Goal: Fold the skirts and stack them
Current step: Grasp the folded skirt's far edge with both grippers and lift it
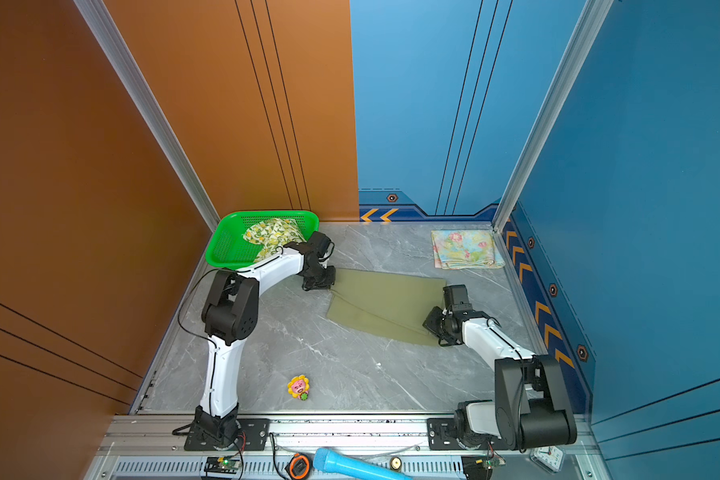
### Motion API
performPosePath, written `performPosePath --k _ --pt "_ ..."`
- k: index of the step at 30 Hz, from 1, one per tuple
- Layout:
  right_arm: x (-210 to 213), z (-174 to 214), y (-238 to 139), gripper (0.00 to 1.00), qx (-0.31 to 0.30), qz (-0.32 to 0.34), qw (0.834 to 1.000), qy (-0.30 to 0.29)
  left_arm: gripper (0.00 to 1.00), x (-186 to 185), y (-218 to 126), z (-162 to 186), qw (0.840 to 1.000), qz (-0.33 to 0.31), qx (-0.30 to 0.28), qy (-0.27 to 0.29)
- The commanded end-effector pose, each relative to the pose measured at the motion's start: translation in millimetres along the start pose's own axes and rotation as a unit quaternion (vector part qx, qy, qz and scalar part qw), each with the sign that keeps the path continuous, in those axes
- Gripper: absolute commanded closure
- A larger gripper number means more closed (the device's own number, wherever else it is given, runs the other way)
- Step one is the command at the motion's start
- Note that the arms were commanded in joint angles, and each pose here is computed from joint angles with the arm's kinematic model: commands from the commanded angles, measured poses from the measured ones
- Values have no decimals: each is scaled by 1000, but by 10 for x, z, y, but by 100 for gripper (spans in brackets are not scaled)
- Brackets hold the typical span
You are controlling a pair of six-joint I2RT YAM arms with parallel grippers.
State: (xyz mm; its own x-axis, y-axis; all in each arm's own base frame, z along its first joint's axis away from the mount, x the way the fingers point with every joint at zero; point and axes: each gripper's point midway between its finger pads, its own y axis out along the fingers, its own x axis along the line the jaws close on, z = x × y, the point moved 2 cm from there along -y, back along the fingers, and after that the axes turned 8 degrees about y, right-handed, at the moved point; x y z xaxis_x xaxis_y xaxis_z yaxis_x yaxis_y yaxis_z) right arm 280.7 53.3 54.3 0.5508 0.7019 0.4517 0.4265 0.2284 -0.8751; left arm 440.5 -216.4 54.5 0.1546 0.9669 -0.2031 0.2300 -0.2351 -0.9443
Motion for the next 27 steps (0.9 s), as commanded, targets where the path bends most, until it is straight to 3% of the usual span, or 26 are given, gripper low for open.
performPosePath --k 1,11,17,22,27 --pt "74 -127 -75 100 -18 5 1000 -10 100 -106 -131 -123 1000 24 -15 1" --pt "316 -599 -408 100 -56 -11 998 -17 100 -273 -653 -441 996 56 -68 3" --pt "452 -999 -801 100 -94 -32 995 -10 100 -407 -1036 -555 992 73 -100 9" --pt "442 -1140 -1097 100 -116 -47 992 -1 100 -532 -1290 -491 990 82 -116 21" --pt "327 -1015 -1245 100 -124 -51 991 4 100 -635 -1368 -235 991 78 -107 33"
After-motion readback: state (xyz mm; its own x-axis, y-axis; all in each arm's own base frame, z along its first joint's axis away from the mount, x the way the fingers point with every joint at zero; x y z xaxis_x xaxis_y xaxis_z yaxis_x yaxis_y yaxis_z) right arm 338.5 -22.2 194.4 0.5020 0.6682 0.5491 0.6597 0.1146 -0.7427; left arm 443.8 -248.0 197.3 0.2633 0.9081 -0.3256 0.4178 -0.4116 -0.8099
